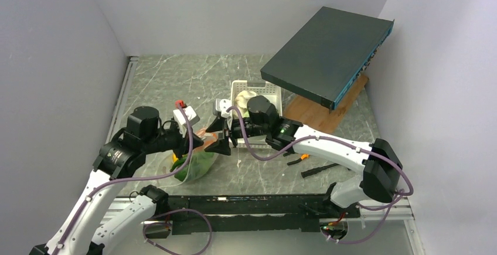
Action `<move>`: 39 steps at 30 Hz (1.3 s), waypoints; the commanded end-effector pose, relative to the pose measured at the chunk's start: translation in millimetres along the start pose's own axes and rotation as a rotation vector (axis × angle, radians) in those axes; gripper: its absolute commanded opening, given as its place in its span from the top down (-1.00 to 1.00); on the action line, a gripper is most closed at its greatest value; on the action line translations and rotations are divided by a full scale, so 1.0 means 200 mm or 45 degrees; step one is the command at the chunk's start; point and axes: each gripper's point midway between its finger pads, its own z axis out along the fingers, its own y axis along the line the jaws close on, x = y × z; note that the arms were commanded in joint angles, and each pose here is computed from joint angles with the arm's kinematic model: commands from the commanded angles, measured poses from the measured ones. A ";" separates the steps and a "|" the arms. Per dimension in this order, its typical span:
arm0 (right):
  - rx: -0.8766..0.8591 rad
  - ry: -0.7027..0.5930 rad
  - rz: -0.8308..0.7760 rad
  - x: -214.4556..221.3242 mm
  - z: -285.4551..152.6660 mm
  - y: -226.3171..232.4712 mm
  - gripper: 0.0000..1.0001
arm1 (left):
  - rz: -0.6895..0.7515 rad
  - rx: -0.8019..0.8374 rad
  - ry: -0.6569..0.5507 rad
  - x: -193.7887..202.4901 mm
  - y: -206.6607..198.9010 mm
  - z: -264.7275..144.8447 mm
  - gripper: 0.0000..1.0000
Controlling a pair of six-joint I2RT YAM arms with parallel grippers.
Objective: Place the food in the zip-top bag and seal the zipper
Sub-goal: Zip the zipper food storage bag at the center of the board.
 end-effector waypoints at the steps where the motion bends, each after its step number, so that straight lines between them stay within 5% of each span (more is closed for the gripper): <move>1: -0.055 -0.083 -0.132 -0.15 0.00 0.02 -0.26 | 0.054 0.045 -0.059 -0.04 -0.04 -0.02 1.00; 10: -0.097 -0.063 -0.110 -0.13 0.03 0.03 0.55 | 0.054 0.044 -0.063 -0.03 -0.04 -0.02 1.00; 13: -0.089 -0.048 -0.091 -0.12 0.04 0.02 1.00 | 0.051 0.037 -0.091 -0.05 -0.05 -0.03 1.00; 17: -0.024 -0.057 -0.036 -0.12 0.04 -0.02 1.00 | 0.055 0.019 -0.134 -0.08 -0.06 -0.07 0.96; 26: 0.068 -0.091 0.081 -0.16 0.02 -0.05 1.00 | 0.000 -0.095 -0.268 -0.11 -0.04 -0.14 0.11; 33: 0.029 -0.089 0.098 -0.17 0.01 -0.01 1.00 | -0.030 -0.287 -0.449 -0.20 0.06 -0.21 0.09; 36: 0.006 -0.086 0.091 -0.17 0.01 0.01 1.00 | -0.027 -0.322 -0.503 -0.23 0.09 -0.21 0.40; 39: -0.060 -0.074 0.064 -0.17 0.00 0.05 1.00 | -0.019 -0.287 -0.482 -0.23 0.08 -0.17 0.24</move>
